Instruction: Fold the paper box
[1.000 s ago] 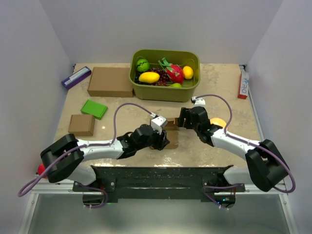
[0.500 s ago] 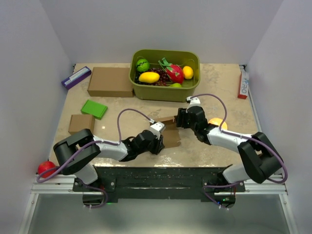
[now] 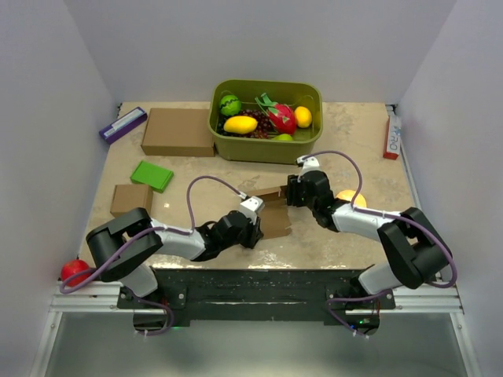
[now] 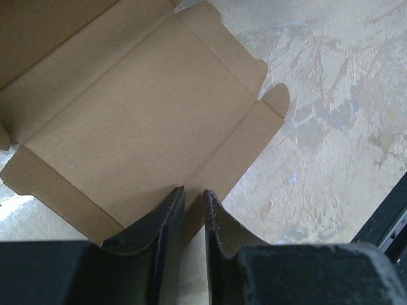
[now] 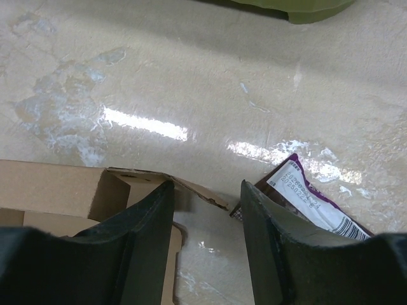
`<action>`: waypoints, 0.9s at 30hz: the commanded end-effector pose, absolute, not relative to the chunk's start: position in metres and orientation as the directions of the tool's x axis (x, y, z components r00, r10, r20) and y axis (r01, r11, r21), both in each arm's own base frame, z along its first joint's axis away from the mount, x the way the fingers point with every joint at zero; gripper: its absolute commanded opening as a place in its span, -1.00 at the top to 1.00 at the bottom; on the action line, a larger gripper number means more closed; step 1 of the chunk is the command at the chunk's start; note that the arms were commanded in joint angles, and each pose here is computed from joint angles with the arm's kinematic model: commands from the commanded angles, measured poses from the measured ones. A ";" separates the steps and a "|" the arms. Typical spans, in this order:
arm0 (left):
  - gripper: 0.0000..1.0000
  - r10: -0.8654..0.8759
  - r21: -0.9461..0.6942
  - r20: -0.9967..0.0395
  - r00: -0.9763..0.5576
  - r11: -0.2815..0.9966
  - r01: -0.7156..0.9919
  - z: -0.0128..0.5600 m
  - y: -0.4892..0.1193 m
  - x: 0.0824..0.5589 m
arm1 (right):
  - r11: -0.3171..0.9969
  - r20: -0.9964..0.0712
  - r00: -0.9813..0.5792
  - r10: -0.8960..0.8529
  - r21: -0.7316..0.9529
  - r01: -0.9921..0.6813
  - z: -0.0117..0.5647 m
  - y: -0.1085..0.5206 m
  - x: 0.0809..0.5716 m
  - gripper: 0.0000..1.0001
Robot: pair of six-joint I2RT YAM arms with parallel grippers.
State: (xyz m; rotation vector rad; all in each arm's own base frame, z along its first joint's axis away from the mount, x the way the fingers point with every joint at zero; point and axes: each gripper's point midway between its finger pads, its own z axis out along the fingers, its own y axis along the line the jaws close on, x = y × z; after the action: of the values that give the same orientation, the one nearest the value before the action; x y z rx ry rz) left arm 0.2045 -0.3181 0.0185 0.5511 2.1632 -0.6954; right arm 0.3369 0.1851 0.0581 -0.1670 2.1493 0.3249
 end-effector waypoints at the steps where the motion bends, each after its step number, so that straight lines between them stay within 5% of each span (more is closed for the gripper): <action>1: 0.53 0.255 -0.210 -0.713 -0.653 0.811 0.546 -0.019 -0.285 0.192 | 0.934 -0.872 -0.489 -0.005 0.171 -0.314 0.081 0.197 0.348 0.12; 14: 0.55 0.265 -0.194 -0.706 -0.656 0.819 0.540 -0.022 -0.294 0.200 | 0.903 -0.867 -0.498 -0.032 0.188 -0.386 0.078 0.206 0.337 0.88; 27: 0.59 0.284 -0.155 -0.689 -0.667 0.841 0.519 -0.024 -0.298 0.210 | 0.892 -0.831 -0.555 -0.022 0.235 -0.387 0.088 0.213 0.325 0.99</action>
State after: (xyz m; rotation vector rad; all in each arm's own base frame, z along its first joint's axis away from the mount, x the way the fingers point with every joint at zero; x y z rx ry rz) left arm 0.2223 -0.3318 0.0182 0.5327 2.1824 -0.6311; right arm 0.3242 0.2010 0.0658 -0.2942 2.1455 0.4294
